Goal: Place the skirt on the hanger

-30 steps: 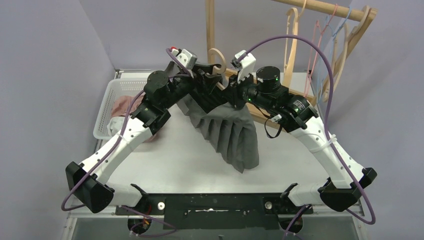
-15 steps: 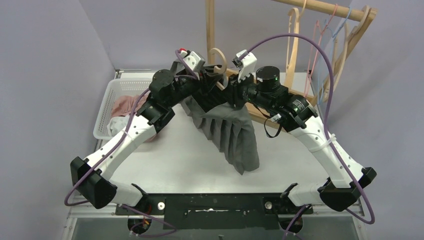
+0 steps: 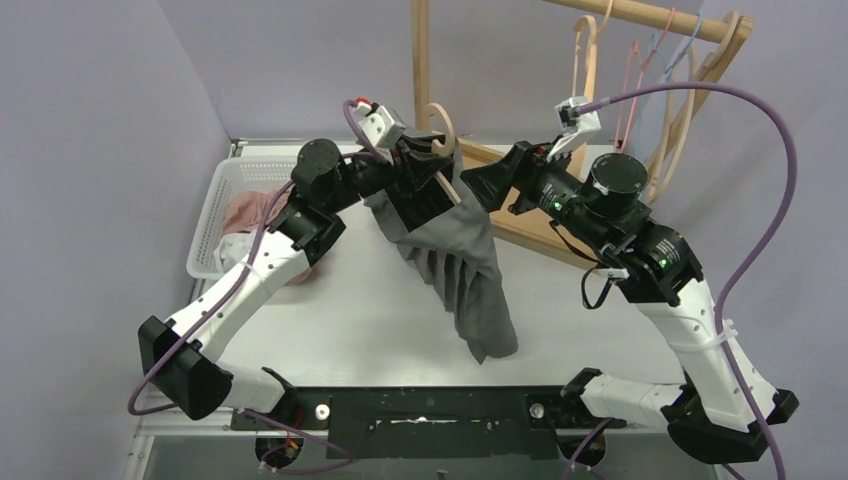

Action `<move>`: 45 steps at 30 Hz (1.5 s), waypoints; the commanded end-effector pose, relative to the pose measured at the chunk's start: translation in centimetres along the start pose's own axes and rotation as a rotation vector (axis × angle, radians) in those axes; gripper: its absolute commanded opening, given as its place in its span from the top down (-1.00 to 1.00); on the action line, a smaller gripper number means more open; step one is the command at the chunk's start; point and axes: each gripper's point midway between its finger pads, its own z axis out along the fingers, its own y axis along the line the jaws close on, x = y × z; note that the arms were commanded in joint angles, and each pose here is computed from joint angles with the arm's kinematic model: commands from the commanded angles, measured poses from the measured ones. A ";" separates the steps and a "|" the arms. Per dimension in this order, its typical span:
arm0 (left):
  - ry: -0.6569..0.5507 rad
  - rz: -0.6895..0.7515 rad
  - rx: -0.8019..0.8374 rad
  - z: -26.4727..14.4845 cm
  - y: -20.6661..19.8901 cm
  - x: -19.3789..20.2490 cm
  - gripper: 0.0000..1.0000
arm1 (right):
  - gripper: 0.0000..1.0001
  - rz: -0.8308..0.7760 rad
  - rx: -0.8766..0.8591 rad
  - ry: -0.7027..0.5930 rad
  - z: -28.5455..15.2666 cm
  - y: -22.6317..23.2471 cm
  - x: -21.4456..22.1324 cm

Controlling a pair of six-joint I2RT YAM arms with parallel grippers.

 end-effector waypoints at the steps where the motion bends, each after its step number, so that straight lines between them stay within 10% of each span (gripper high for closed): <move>1: -0.228 0.050 0.192 -2.5 -4.9 -8.6 1.00 | -0.35 0.185 -0.022 -0.013 -0.2 1.1 -0.5; 11: -0.260 0.045 0.316 -3.8 -7.4 -9.7 1.00 | 0.33 0.351 -0.227 0.047 1.4 5.0 0.4; 25: -0.283 0.069 0.316 -3.5 -6.8 -10.2 1.00 | -0.12 0.450 -0.361 0.063 0.6 6.8 1.5; 41: -0.321 0.009 0.270 -3.4 -5.2 -11.1 1.00 | 1.00 0.592 -0.456 -0.022 2.3 7.8 -0.1; 45: -0.346 -0.029 0.094 -3.7 -2.5 -11.8 0.49 | 1.00 0.635 -0.391 -0.106 3.5 6.6 -1.6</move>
